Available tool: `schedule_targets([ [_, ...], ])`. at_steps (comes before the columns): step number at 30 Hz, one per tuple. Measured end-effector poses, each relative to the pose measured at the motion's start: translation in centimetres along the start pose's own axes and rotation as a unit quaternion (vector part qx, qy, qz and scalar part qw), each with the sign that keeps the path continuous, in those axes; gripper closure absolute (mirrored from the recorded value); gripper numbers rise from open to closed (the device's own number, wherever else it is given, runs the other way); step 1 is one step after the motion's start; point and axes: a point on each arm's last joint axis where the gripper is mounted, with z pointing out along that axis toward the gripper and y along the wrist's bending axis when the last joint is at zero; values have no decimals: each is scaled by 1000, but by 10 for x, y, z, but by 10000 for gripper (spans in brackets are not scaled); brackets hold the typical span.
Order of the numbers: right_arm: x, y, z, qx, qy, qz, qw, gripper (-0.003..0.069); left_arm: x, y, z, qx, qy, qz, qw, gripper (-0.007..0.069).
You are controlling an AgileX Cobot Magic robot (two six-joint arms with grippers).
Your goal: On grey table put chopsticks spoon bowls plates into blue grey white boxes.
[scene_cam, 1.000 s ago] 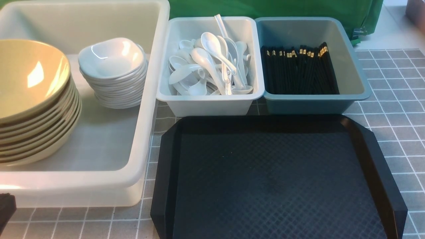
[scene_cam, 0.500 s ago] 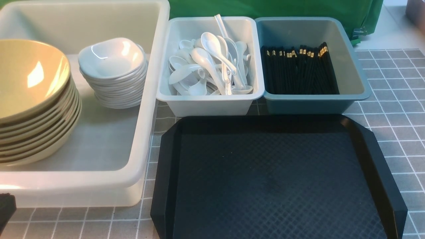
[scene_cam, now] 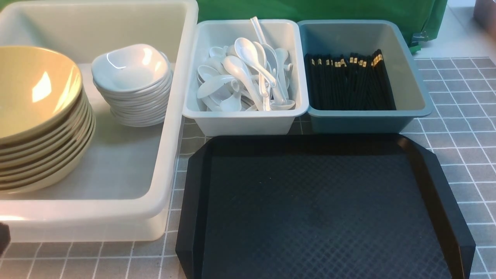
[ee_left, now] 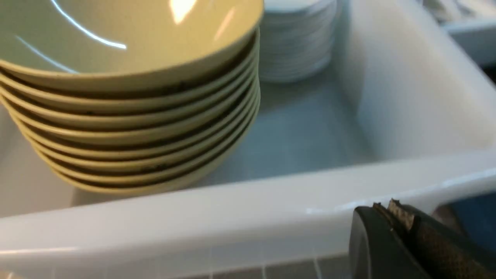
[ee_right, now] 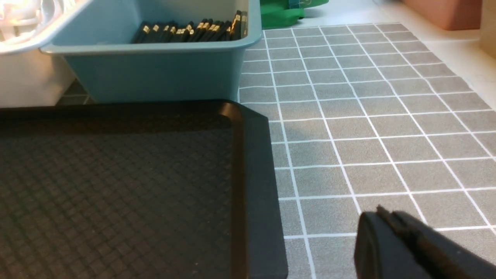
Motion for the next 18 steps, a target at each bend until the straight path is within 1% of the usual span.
schedule_targets([
  [1,0,0,0,0,0,0,1000,617,1,0,1,-4,-38,-16,999,636],
  [2,0,0,0,0,0,0,1000,617,3,0,3,-5,-41,-17,999,636],
  [4,0,0,0,0,0,0,1000,615,6,2,5,-16,-92,-25,995,636],
  [7,0,0,0,0,0,0,1000,614,23,5,13,-40,-158,-15,987,636],
  [9,0,0,0,0,0,0,1000,612,38,6,22,-51,-180,-5,982,636],
  [11,0,0,0,0,0,0,1000,609,54,6,30,-55,-178,-3,982,636],
  [13,0,0,0,0,0,0,1000,606,68,6,38,-54,-156,-5,986,636],
  [16,0,0,0,0,0,0,1000,602,75,6,41,-52,-132,-7,990,636],
  [18,0,0,0,0,0,0,1000,600,82,5,42,-47,-90,-7,995,636],
])
